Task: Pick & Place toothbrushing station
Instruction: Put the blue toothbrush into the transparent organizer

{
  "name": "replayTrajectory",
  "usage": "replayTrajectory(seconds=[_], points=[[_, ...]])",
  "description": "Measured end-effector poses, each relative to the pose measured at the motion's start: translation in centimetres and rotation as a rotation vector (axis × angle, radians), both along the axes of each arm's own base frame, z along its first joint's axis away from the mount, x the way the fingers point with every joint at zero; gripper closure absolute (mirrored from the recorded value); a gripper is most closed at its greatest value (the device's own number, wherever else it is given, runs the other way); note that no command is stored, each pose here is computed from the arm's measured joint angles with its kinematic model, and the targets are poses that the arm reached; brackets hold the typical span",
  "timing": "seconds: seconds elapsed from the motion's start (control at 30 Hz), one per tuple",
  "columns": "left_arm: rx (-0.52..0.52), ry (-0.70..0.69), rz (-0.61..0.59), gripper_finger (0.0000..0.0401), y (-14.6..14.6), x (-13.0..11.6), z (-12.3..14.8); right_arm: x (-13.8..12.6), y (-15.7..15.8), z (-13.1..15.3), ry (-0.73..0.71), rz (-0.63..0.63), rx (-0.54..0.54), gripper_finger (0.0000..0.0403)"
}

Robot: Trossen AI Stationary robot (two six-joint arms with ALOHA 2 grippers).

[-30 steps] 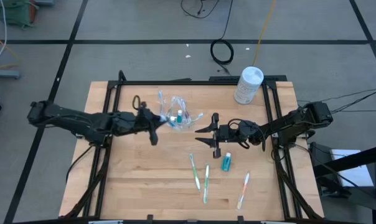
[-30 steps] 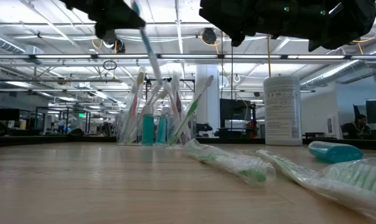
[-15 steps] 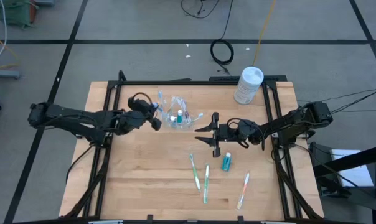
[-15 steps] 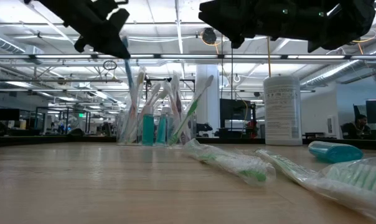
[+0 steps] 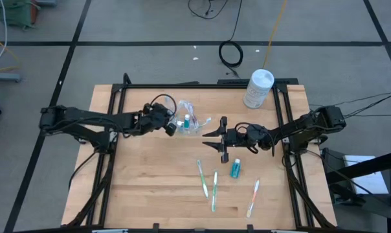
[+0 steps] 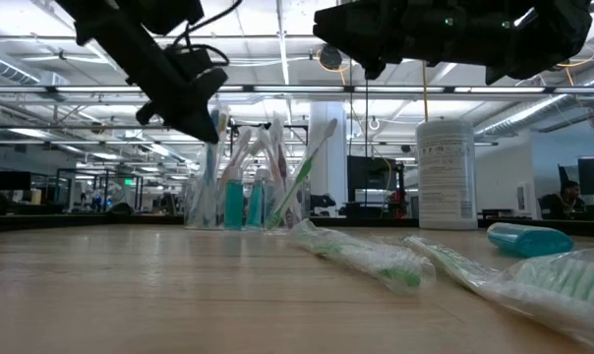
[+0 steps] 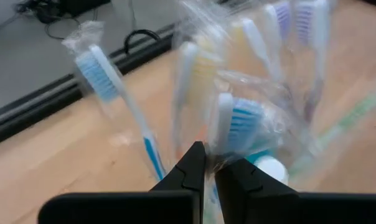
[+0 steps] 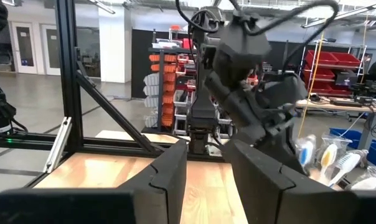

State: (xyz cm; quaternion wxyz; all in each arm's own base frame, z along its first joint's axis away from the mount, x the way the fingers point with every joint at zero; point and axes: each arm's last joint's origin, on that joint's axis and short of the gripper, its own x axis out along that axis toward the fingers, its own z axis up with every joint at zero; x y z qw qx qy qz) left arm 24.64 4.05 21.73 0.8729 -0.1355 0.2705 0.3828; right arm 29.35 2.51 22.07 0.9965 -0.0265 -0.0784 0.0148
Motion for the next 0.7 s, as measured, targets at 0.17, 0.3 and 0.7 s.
replayTrajectory(seconds=[0.17,0.3,0.7], points=[[-0.005,0.017,0.022,0.0371,0.52,0.38,-0.68,0.0,0.0,-0.02,0.002,0.0,0.0,0.0287],[0.008,0.014,0.029,0.0345,0.65,0.43,-0.69,0.0,0.0,-0.02,0.002,0.0,0.0,0.0287],[0.069,0.057,-0.098,0.0264,0.07,0.09,0.21,0.07,0.02,-0.51,0.053,0.005,-0.005,0.0287]])
